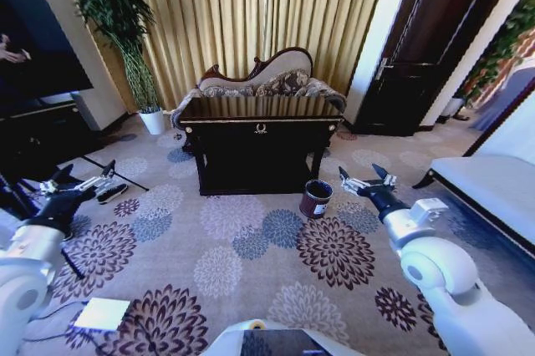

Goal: Move to the front of the table and place the trash on the table into the trash bin.

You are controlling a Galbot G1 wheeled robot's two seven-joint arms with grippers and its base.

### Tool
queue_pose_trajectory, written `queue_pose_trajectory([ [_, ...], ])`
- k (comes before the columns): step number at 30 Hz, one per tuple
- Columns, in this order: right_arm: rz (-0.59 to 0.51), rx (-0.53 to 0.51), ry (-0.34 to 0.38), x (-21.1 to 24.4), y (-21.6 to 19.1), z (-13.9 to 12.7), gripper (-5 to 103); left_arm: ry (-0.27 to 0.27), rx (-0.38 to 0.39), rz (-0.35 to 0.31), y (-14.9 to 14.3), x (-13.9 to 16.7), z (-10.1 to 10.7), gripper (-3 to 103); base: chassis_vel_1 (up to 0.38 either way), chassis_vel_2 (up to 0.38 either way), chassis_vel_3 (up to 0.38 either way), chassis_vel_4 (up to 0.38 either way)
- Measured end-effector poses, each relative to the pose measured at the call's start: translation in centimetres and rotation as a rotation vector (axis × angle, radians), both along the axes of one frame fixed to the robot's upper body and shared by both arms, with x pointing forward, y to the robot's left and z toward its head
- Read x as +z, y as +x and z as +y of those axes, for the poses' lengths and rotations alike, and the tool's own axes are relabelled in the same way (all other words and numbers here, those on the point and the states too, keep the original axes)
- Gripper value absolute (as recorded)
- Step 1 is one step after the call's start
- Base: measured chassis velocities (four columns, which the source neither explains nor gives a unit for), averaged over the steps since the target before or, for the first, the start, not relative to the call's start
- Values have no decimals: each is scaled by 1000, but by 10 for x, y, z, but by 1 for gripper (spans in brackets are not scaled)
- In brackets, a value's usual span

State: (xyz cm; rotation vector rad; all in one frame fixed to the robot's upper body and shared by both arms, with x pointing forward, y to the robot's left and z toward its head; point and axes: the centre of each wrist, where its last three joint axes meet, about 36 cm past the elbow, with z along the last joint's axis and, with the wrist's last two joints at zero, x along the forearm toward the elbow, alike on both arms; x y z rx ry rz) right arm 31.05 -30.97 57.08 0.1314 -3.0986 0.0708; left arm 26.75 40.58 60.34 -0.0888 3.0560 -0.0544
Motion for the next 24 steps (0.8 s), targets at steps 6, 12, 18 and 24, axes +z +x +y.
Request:
queue_pose_trajectory([
  [6,-2,6,4,5,-2,3,100,0,13,-15,2,1,2,100,0,0,0,0],
  [12,-7,0,0,8,-5,3,100,1,5,-20,1,1,-1,100,0,0,0,0],
  [18,-5,-6,-3,8,-6,1,100,5,-3,-21,2,3,-2,100,0,0,0,0],
  [24,-8,-6,-6,11,-7,-1,100,5,1,-11,-1,2,-3,100,0,0,0,0],
])
